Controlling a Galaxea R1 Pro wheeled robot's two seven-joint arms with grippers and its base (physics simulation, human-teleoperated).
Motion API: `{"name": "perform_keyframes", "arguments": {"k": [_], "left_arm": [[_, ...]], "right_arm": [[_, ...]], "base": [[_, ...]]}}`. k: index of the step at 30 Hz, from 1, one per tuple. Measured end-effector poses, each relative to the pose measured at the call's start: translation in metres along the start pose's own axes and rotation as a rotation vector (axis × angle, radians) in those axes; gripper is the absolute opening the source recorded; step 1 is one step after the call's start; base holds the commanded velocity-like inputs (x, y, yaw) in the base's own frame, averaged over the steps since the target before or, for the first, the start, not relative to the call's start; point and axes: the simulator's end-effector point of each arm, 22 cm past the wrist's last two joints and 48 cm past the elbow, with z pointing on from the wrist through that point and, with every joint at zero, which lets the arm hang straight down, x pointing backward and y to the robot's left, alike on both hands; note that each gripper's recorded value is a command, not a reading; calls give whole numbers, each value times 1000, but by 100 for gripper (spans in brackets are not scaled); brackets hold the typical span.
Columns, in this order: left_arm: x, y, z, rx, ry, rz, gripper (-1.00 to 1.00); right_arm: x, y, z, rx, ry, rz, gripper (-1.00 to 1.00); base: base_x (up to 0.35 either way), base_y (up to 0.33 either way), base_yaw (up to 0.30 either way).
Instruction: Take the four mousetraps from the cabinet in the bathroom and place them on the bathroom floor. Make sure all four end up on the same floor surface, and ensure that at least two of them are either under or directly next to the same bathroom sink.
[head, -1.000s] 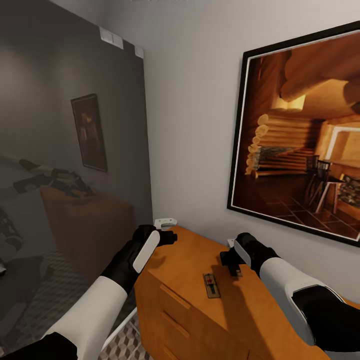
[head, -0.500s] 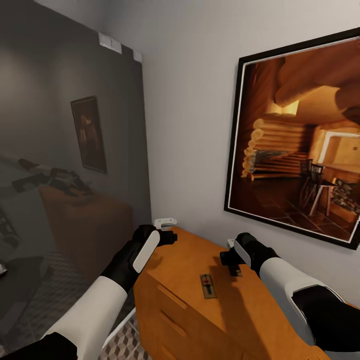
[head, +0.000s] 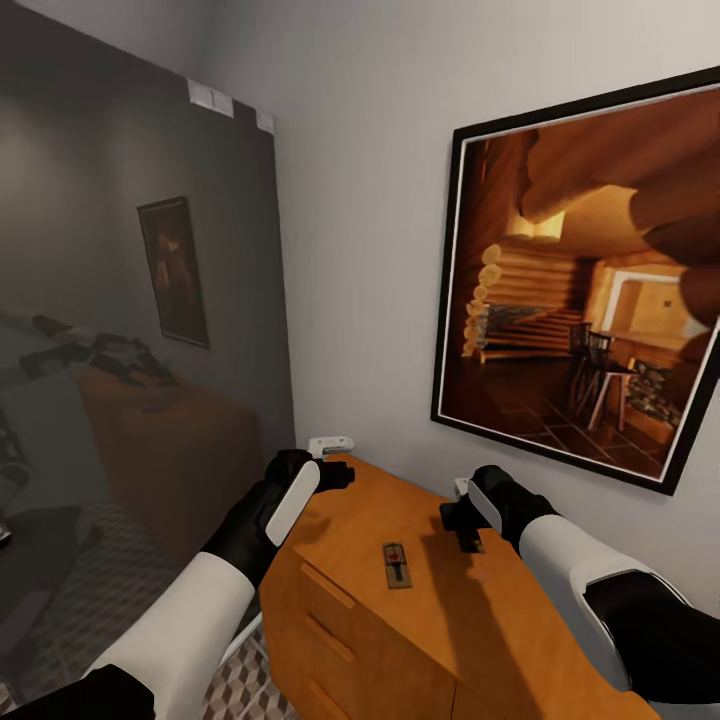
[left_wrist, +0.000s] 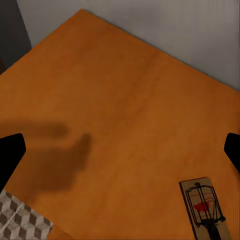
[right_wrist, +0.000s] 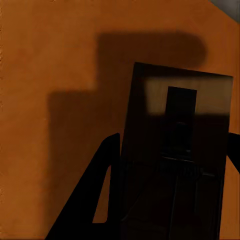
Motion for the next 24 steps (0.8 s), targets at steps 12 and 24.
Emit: {"name": "perform_keyframes", "arguments": {"k": [12,24], "left_arm": [[0,0,0,1,-1,0,100],[-1,0,-1,0,-3,-1,100]], "right_arm": [[0,0,0,0,0,0,-100],[0,0,0,0,0,0,-100]], "base": [[0,0,0],[0,0,0]]}}
